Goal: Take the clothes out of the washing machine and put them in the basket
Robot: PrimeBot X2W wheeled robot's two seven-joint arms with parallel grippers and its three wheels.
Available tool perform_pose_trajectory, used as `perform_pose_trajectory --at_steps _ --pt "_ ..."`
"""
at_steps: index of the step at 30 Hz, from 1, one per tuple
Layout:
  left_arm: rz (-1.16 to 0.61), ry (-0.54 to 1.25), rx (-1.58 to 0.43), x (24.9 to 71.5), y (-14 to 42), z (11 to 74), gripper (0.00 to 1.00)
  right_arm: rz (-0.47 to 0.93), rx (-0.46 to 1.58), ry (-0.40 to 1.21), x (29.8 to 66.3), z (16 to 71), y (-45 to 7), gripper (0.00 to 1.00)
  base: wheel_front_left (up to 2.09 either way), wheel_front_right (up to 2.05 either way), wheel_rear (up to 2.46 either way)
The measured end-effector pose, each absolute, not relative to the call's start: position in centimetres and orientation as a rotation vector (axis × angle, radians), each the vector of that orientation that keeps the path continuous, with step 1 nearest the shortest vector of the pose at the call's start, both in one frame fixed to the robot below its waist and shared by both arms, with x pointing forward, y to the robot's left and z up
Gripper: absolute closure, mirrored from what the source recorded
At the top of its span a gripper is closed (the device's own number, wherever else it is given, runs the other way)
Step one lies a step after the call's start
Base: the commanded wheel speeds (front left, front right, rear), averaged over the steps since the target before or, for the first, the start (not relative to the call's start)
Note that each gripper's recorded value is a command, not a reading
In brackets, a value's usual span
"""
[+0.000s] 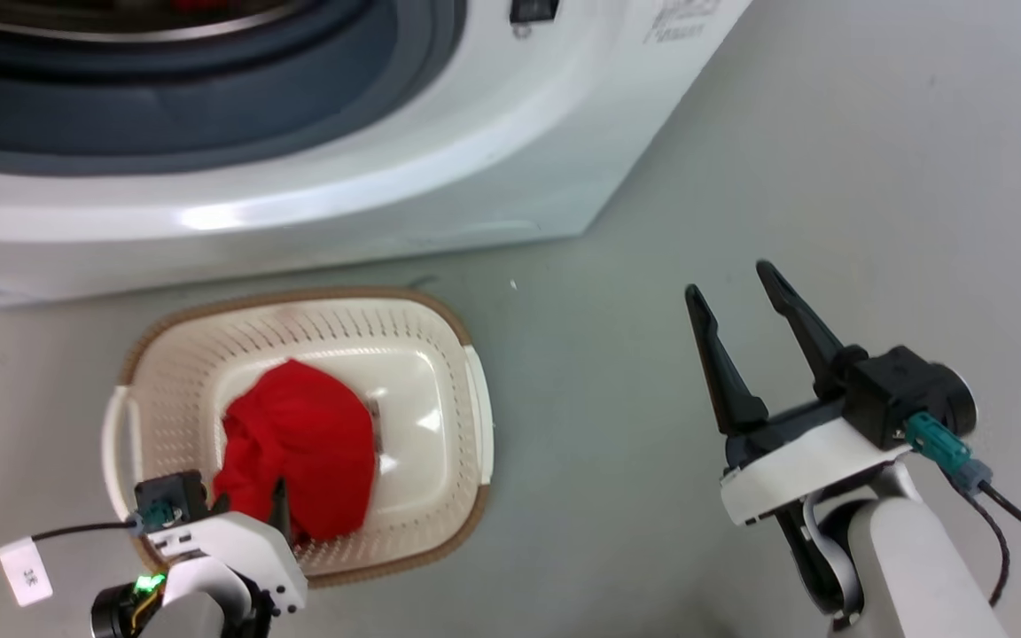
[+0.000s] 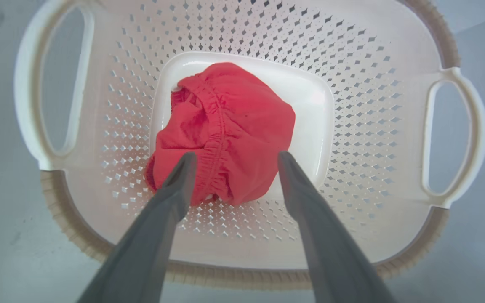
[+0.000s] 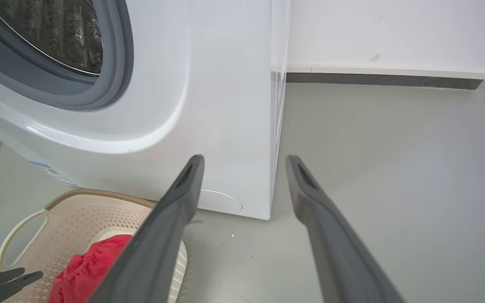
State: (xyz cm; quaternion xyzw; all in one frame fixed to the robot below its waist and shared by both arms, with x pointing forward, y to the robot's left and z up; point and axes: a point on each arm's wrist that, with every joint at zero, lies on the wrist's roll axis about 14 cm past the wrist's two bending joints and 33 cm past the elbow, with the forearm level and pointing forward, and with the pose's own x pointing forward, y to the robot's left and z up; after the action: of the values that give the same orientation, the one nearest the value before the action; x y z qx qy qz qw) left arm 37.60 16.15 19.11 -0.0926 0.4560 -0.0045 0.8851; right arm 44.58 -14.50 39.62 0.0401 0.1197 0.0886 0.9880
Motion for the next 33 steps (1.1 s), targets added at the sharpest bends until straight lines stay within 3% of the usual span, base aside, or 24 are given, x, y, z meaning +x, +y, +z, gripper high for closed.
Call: perform_pose_trajectory --at_steps 12,20,33 --pt "0.005 0.651 -0.217 38.8 16.9 28.7 0.00 0.195 0.056 0.158 41.5 45.3 -13.7 0.00 0.00 0.00 0.00" --pt "0.004 0.447 -0.204 41.4 17.8 34.1 0.00 0.248 0.060 0.112 41.4 47.3 -11.9 0.00 0.00 0.00 0.00" --pt "-0.115 0.188 -0.152 50.6 15.4 42.3 0.00 0.300 0.054 0.137 42.2 46.6 -10.1 0.00 0.00 0.00 0.00"
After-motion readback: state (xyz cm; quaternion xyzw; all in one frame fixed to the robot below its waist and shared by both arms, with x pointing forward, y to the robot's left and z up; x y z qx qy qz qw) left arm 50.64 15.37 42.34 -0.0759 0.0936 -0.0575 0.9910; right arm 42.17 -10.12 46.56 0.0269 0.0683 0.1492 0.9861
